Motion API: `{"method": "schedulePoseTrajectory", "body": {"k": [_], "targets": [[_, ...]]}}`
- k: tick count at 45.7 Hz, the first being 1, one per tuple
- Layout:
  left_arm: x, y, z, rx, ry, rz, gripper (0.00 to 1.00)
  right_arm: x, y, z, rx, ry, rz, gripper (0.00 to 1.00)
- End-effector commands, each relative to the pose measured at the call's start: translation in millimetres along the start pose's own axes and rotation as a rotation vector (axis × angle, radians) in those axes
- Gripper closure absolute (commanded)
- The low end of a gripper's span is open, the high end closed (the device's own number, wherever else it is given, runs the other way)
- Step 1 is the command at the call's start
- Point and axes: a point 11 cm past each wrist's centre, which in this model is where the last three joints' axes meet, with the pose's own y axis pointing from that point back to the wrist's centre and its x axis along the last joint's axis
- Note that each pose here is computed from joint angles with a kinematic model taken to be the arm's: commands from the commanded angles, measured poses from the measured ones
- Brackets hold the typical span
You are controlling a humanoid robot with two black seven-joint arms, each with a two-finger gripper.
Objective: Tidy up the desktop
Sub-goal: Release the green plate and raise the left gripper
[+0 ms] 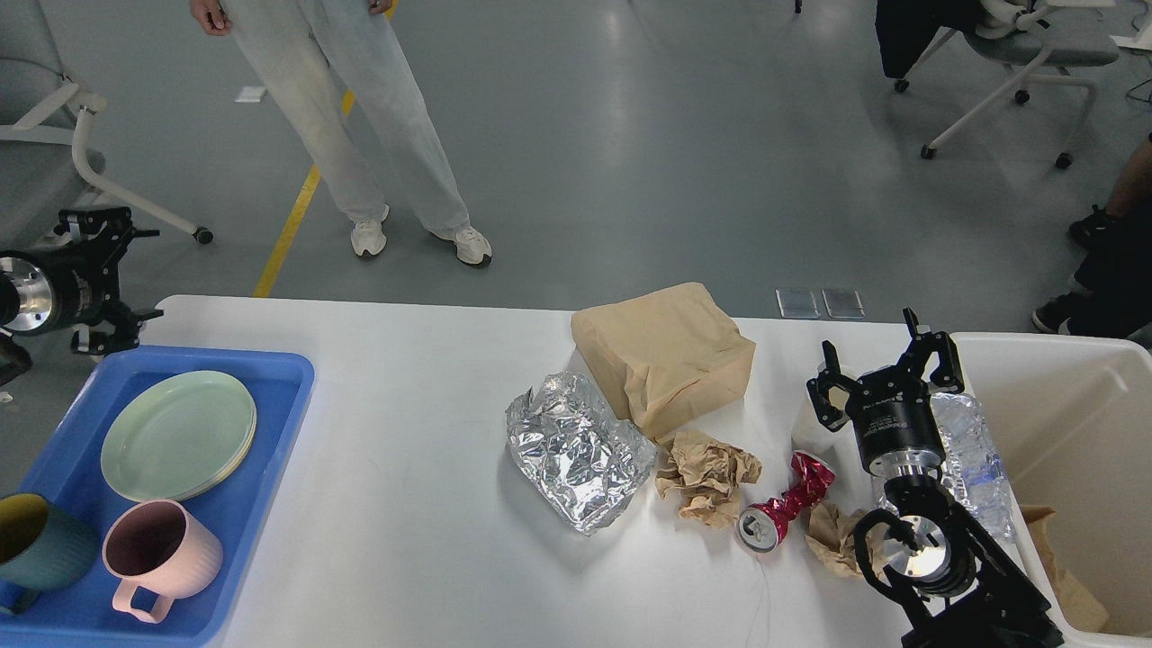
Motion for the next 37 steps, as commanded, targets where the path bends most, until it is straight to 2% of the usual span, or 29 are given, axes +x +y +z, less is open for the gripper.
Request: {"method": "schedulePoseTrajectory", "body": {"k": [1, 5, 10, 17, 21, 26, 37], "targets": [[-23.5, -16.2, -16.0, -0.167, 0.358, -0.144, 0.04, -0.2, 0.0, 0.0, 0.000, -0.001, -0.001, 0.00], [-40.1, -21.5, -10.7, -0.303, 0.564, -0.242, 0.04, 0.0, 0.0, 0.0, 0.000, 0.000, 0.000, 0.00], [-75.3, -35.2, -38.5, -0.378, 0.724, -0.325, 0.04, 0.0, 0.0, 0.0, 0.000, 0.000, 0.000, 0.00], [-96.8, -13.9, -71.1, -0.586, 0.729, -0.339, 0.04, 0.0, 0.0, 0.0, 0.000, 0.000, 0.000, 0.00], [-99.6, 1.5, -88.7, -0.653, 0.738, -0.310, 0.04, -0.2, 0.0, 0.0, 0.000, -0.001, -0.001, 0.00], [-97.1, 8.7, -106.8, -0.694, 0.754, -0.270, 0.04, 0.0, 0.0, 0.0, 0.000, 0.000, 0.000, 0.00], [-90.9, 7.4, -111.5, -0.693, 0.754, -0.245, 0.04, 0.0, 0.0, 0.0, 0.000, 0.000, 0.000, 0.00]]}}
